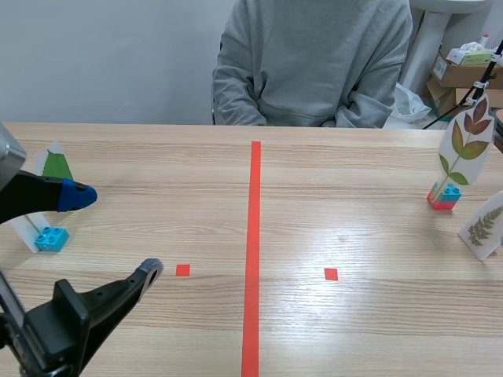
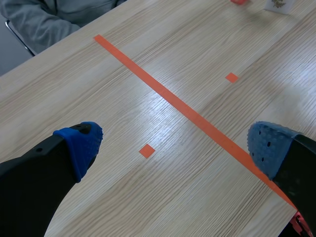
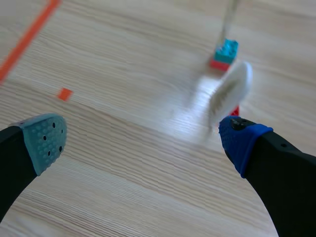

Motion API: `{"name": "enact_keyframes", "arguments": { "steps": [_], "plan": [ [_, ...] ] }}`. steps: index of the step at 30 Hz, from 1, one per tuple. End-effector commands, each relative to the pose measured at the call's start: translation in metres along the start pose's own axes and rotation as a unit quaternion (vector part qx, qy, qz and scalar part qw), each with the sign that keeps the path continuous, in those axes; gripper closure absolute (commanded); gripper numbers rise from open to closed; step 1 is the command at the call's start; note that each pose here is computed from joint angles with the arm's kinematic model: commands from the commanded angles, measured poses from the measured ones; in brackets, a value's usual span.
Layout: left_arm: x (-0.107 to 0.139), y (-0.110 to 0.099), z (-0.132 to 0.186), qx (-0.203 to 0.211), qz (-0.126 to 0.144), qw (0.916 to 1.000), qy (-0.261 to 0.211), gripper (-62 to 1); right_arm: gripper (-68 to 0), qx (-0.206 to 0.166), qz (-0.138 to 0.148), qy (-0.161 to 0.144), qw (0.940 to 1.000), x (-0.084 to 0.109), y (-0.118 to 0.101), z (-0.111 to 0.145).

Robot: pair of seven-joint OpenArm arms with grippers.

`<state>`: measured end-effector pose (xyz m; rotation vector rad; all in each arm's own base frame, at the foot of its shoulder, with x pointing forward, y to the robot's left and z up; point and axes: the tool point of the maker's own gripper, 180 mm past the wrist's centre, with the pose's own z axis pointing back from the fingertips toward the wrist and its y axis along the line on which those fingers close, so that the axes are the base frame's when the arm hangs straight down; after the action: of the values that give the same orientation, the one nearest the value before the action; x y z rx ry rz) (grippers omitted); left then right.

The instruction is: Do the leaf sorting experiment

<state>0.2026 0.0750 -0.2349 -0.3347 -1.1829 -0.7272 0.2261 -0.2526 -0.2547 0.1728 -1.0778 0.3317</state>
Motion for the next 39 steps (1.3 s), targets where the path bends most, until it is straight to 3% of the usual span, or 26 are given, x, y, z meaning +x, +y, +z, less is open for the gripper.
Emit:
{"name": "enact_keyframes", "arguments": {
  "steps": [1,4,8,11,15,21,25,33,39],
  "plan": [
    [0.006,0.001,0.000,0.002,0.002,0.9999,-0.011,-62.3,-64.0,0.009,0.003,-0.017,0.9998,0.011,0.001,0.002],
    [0.006,0.001,0.000,0.002,0.002,0.9999,-0.012,-62.3,-64.0,0.026,0.006,-0.037,0.9989,0.027,0.017,0.003],
    [0.007,0.000,0.000,0.001,0.007,0.9998,-0.016,-62.3,-64.0,0.055,0.025,-0.037,0.9975,0.039,0.043,0.000],
    [0.012,0.000,0.000,-0.002,0.027,0.9992,-0.028,-62.3,-64.0,0.097,0.042,-0.028,0.9940,0.043,0.074,-0.007],
    [0.019,-0.001,0.001,-0.007,0.063,0.9968,-0.049,-62.3,-64.0,0.143,0.079,-0.003,0.9865,0.035,0.111,-0.016],
    [0.026,-0.002,0.002,-0.011,0.093,0.9933,-0.068,-62.3,-64.0,0.176,0.152,0.032,0.9721,0.010,0.144,-0.028],
    [0.027,-0.002,0.002,-0.013,0.103,0.9921,-0.070,-62.3,-64.0,0.192,0.166,0.023,0.9670,0.010,0.156,-0.030],
    [0.018,-0.004,0.001,-0.015,0.099,0.9939,-0.045,-62.3,-64.0,0.194,0.164,0.007,0.9671,0.015,0.158,-0.030],
    [0.012,-0.004,0.000,-0.013,0.077,0.9965,-0.028,-62.3,-63.8,0.195,0.163,0.008,0.9672,0.015,0.158,-0.030]
  ]
}}
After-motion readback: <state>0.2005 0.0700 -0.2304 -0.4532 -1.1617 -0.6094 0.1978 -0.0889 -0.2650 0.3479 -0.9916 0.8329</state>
